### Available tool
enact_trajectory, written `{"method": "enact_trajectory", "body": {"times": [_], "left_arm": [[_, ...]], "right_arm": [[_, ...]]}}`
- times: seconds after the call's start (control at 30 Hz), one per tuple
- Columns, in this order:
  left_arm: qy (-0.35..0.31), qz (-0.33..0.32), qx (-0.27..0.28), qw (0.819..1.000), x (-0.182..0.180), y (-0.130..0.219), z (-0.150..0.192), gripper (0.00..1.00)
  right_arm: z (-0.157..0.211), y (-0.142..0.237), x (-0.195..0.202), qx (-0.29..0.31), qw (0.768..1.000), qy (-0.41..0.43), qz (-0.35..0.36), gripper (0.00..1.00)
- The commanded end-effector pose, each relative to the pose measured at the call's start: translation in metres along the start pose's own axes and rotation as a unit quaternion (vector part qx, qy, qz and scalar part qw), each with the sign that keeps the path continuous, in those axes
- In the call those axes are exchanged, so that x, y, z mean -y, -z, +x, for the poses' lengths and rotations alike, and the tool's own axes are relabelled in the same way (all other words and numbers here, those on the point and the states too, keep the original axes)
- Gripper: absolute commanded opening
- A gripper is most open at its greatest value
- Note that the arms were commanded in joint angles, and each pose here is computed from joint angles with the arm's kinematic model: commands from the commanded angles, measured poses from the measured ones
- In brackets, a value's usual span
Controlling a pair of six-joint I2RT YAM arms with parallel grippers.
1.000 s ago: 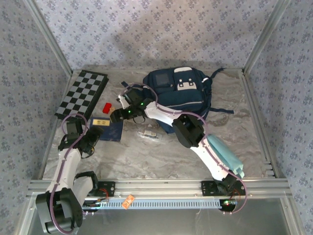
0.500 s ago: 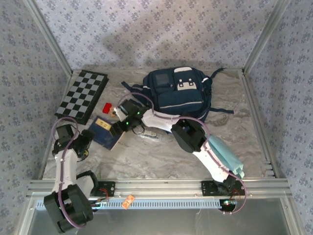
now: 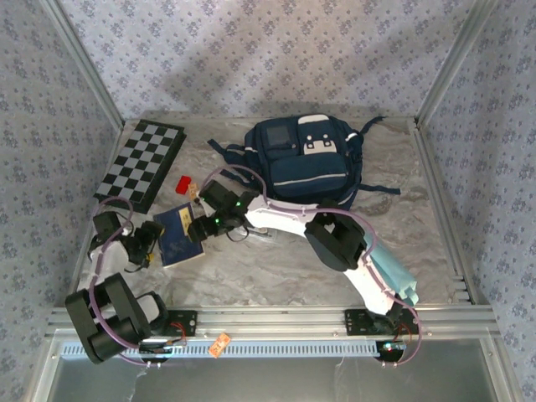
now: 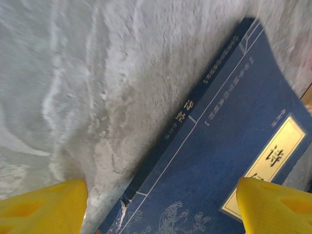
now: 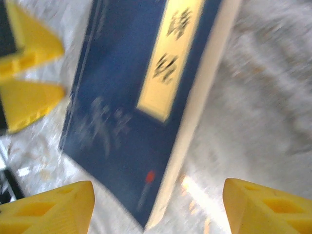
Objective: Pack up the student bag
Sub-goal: Rotate the book at the middle-left of the table, then move the book to the middle-left of the table.
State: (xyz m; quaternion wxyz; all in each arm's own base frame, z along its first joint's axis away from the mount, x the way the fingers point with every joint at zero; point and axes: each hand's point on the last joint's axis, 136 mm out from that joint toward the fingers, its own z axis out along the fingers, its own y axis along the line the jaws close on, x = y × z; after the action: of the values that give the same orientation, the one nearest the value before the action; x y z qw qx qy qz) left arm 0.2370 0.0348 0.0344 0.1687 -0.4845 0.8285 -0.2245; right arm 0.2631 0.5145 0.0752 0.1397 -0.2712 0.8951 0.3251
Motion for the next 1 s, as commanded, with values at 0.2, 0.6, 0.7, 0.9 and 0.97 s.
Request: {"method": "enact_trajectory", "body": {"times": [0.2,0.6,0.7,0.9,0.97], "left_arm": [[-0.084,0.033,-0.021,0.996,0.034,-0.012,0.013,0.8],[-0.144,0.083,-0.068,0.984,0.059,-0.003,0.072,0.78],[-0.149,0.041,-0.046,0.987,0.044,0.0,0.065,0.78],[-0.139,-0.014,-0.014,0.99,0.027,-0.001,0.052,0.79],[-0.142,-0.011,-0.021,0.99,0.028,-0.005,0.052,0.79]], "right_arm": [[-0.001,-0.027,0.009,-0.017,0.999,-0.037,0.01,0.74],[0.047,0.006,-0.014,-0.05,0.997,-0.051,0.017,0.7],[0.058,0.018,-0.009,-0.048,0.996,-0.069,0.033,0.7],[0.048,0.025,0.015,-0.032,0.991,-0.119,0.061,0.73],[0.043,0.022,0.025,-0.027,0.989,-0.13,0.072,0.72]]}}
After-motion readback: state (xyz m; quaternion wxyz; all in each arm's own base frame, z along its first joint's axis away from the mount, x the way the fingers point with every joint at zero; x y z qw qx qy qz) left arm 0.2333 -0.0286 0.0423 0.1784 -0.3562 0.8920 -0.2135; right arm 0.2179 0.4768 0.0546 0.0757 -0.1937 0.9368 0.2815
